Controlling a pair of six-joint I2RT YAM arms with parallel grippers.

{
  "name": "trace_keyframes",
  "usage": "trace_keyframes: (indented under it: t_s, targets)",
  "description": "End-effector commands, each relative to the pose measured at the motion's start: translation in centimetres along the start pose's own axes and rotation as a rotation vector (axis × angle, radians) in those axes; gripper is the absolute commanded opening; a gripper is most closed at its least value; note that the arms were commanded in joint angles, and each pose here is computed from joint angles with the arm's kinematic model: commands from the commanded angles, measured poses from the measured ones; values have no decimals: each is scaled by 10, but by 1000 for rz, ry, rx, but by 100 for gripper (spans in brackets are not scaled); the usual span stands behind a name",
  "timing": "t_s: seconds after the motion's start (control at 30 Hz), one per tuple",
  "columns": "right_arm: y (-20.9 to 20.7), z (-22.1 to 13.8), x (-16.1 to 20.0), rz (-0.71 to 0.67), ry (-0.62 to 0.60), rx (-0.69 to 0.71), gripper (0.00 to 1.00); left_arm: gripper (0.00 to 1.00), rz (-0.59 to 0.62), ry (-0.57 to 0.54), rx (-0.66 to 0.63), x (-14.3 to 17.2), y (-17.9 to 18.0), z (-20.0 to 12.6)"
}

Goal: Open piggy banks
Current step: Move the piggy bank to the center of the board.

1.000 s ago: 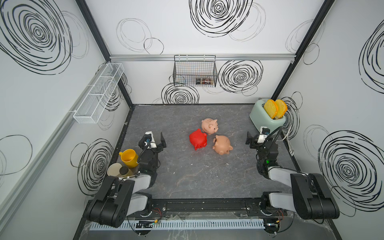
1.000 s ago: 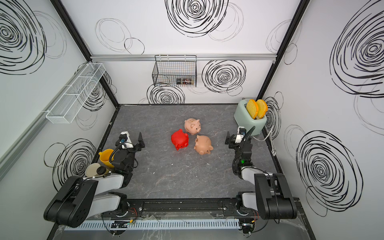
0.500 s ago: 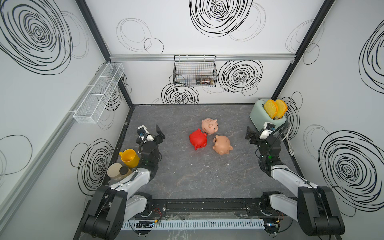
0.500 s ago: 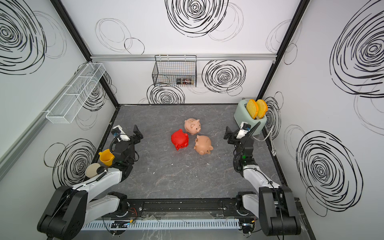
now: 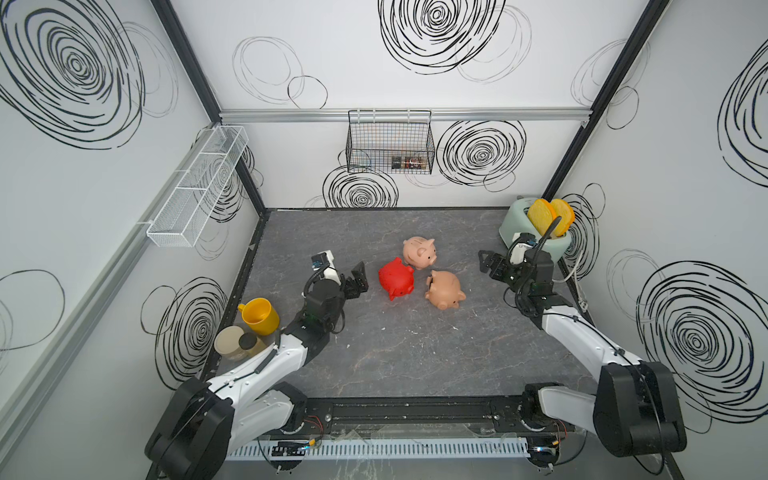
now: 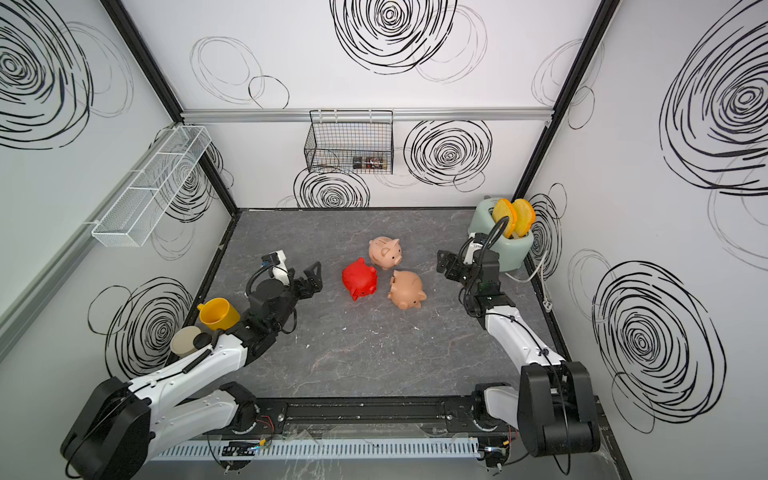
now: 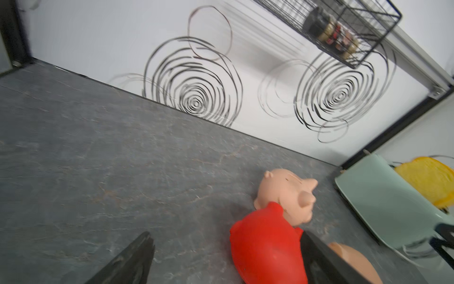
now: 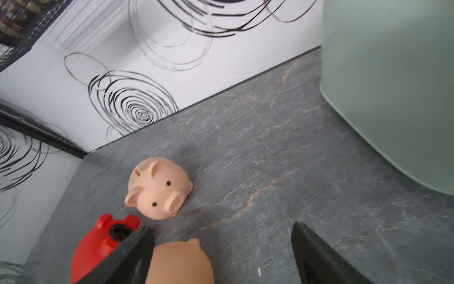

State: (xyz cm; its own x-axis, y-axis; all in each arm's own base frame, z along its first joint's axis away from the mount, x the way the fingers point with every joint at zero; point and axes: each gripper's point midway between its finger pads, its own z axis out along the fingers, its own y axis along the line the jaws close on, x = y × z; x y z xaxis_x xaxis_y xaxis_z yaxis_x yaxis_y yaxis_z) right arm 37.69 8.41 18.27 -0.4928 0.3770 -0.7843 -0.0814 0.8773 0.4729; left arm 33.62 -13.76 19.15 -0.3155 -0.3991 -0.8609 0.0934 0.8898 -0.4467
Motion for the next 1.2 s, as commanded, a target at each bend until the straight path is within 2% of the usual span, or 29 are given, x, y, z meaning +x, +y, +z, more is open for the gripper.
trace_keyframes:
  t_s: [0.0,0.2,0.4,0.5,0.63,0.73,0.9,1.17]
  targets:
    - [30,-10,21,-44,117,-75,85,96,-8,123,102,22,-30,-6]
    - [91,-25,58,-162,243,-200,73,96,-16,270,246,47,-57,-19]
    - [148,-38,106,-285,355,-333,62,96,-51,354,166,64,-39,-18]
    - [162,-37,129,-326,408,-351,58,96,-93,379,136,71,-25,-18]
    - [172,-31,152,-370,463,-362,57,96,-194,359,136,72,-9,-21]
    - [167,-19,166,-378,508,-321,55,96,-252,329,129,67,0,-24]
    - [140,4,175,-351,553,-140,53,96,-219,276,151,64,1,-29]
    - [87,30,160,-235,545,5,52,96,-168,345,249,70,-23,-23]
